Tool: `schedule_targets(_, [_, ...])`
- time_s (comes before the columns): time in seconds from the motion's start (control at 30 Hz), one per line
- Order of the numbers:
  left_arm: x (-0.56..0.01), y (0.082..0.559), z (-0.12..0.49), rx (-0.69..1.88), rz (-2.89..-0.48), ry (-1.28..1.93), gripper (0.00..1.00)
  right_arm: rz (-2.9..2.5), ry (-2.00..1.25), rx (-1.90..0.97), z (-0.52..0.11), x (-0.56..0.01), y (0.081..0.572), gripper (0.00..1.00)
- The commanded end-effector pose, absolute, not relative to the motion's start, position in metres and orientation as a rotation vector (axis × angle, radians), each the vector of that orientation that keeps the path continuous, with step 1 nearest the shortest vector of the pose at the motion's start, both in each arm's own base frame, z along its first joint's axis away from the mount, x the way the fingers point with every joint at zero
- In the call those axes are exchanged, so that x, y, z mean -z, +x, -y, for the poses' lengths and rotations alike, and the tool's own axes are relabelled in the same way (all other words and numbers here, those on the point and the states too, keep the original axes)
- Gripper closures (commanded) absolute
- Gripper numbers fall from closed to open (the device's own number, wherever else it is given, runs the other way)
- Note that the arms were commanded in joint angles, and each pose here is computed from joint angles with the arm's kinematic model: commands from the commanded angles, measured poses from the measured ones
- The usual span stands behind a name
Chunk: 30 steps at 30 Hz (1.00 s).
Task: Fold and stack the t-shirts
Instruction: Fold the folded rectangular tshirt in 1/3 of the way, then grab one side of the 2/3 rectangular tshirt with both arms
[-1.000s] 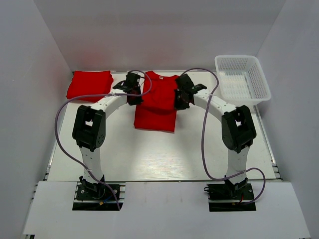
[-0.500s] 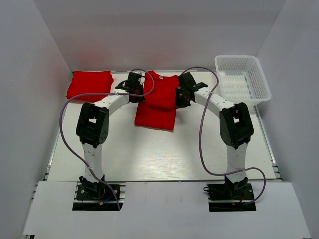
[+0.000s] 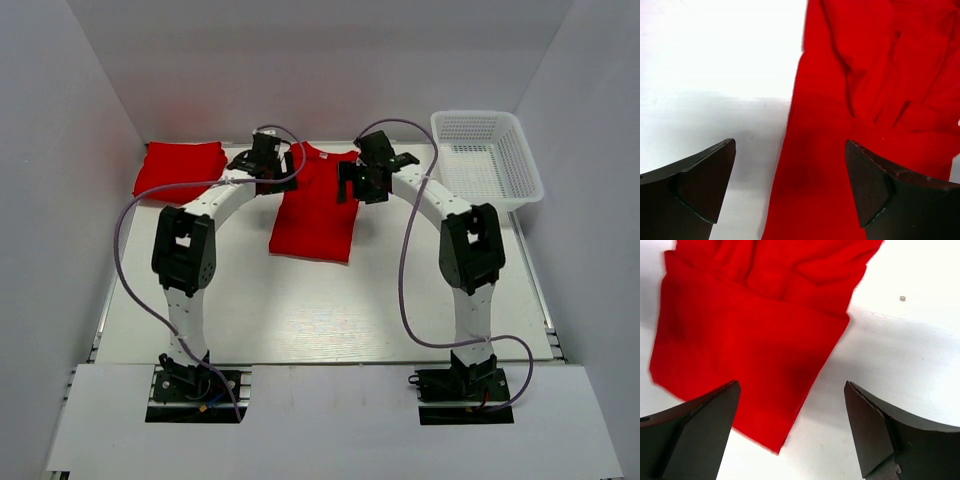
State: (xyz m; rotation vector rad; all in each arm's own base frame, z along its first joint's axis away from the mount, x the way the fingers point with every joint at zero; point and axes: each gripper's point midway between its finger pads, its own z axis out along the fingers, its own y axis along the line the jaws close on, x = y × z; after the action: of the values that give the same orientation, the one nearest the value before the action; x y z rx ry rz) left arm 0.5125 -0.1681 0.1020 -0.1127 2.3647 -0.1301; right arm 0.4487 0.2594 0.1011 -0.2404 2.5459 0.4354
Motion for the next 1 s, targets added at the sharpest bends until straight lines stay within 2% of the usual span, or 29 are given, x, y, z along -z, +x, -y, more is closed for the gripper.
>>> schedule_targets(0.0, [-0.16, 0.487, 0.146, 0.11, -2.296, -0.166, 0.0, -2.486, -0.325, -0.471, -0.256, -0.141, 0.424, 0.1])
schedule_targets(0.03, [-0.159, 0.478, 0.146, 0.121, -2.312, -0.157, 0.0, -2.453, -0.334, -0.482, -0.255, -0.158, 0.417, 0.1])
schedule_targets(0.13, [-0.154, 0.444, 0.146, 0.188, -2.354, -0.16, 0.0, -2.479, -0.363, -0.52, -0.26, -0.151, 0.394, 0.1])
schedule_targets(0.23, [-0.139, 0.418, 0.146, 0.232, -2.398, -0.148, 0.0, -2.578, -0.323, -0.493, -0.253, -0.121, 0.361, 0.1])
schedule_targets(0.3, [-0.121, 0.402, 0.142, 0.222, -2.452, -0.143, 0.0, -2.542, -0.273, -0.527, -0.258, -0.126, 0.356, 0.1])
schedule_targets(0.33, [-0.114, 0.396, 0.144, 0.218, -2.471, -0.132, 0.0, -2.59, -0.231, -0.526, -0.255, -0.104, 0.344, 0.1])
schedule_targets(0.4, [-0.099, 0.384, 0.141, 0.207, -2.505, -0.144, 0.0, -2.592, -0.209, -0.566, -0.262, -0.103, 0.338, 0.1])
schedule_targets(0.73, [-0.057, 0.383, 0.138, 0.174, -2.538, -0.147, 0.0, -2.667, 0.083, -0.345, -0.251, -0.064, 0.346, 0.1])
schedule_targets(0.97, [-0.036, 0.383, 0.133, 0.1, -2.563, -0.139, 0.0, -2.7, 0.113, -0.295, -0.256, -0.047, 0.342, 0.12])
